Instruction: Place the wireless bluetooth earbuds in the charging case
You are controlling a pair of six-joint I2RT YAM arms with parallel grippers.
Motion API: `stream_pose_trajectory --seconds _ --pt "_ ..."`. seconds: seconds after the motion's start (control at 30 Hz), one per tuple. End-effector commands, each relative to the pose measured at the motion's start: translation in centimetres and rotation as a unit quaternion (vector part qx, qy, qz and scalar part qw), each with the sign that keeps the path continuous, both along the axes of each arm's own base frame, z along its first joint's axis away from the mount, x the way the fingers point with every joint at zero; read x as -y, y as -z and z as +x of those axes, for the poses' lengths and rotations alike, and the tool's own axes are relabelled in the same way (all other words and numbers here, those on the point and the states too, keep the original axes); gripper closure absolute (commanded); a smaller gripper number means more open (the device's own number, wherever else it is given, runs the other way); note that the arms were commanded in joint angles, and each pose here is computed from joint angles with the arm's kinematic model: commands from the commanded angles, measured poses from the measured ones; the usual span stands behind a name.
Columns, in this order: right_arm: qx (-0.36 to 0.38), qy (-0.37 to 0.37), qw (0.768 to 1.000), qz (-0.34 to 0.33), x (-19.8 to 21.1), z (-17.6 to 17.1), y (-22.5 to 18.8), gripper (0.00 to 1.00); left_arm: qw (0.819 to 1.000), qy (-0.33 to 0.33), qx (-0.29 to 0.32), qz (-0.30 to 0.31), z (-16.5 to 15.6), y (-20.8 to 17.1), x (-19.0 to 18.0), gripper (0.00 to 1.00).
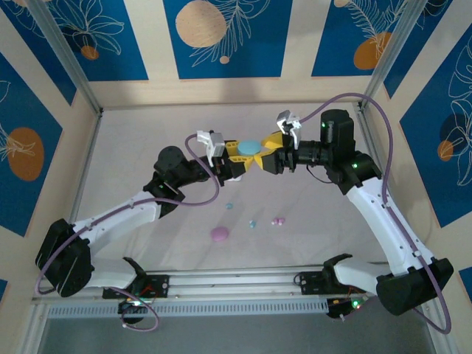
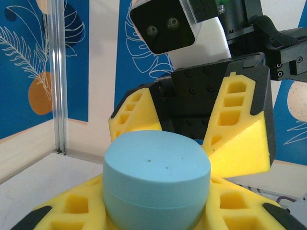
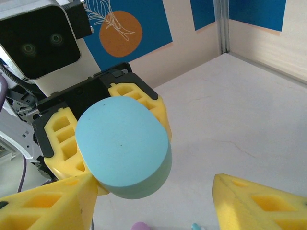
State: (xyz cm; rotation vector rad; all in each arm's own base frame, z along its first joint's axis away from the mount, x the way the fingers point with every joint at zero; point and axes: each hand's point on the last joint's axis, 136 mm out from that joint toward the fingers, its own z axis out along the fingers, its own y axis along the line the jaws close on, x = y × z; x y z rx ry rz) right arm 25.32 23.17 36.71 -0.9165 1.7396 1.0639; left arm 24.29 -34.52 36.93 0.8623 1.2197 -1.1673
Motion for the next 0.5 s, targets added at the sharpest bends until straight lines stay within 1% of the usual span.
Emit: stream_pose_trajectory --seconds 0.0,0.07,0.2,0.3,0.47 --pt "-0.002 0.035 0.999 0.010 0.4 1.5 -1.6 0.36 0.999 0.045 0.021 -0.010 -1.9 -1.4 0.6 0.76" --pt "-0.022 0.045 0.999 0.018 0.7 2.0 -1.8 0.36 0.999 0.045 0.021 -0.008 -1.9 -1.4 0.6 0.76" --pt "-0.063 0.043 0.996 0.039 1.0 2.5 -2.3 0.36 0.999 0.043 0.021 -0.006 -1.9 -1.2 0.6 0.77" --pt "-0.082 0.040 0.995 0.042 0.9 2.7 -2.2 0.36 0.999 0.043 0.024 -0.008 -1.9 -1.4 0.5 0.77" --pt "-0.136 0.093 0.986 0.027 1.6 4.5 -1.3 0.36 0.999 0.043 0.024 -0.008 -2.0 -1.3 0.6 0.77"
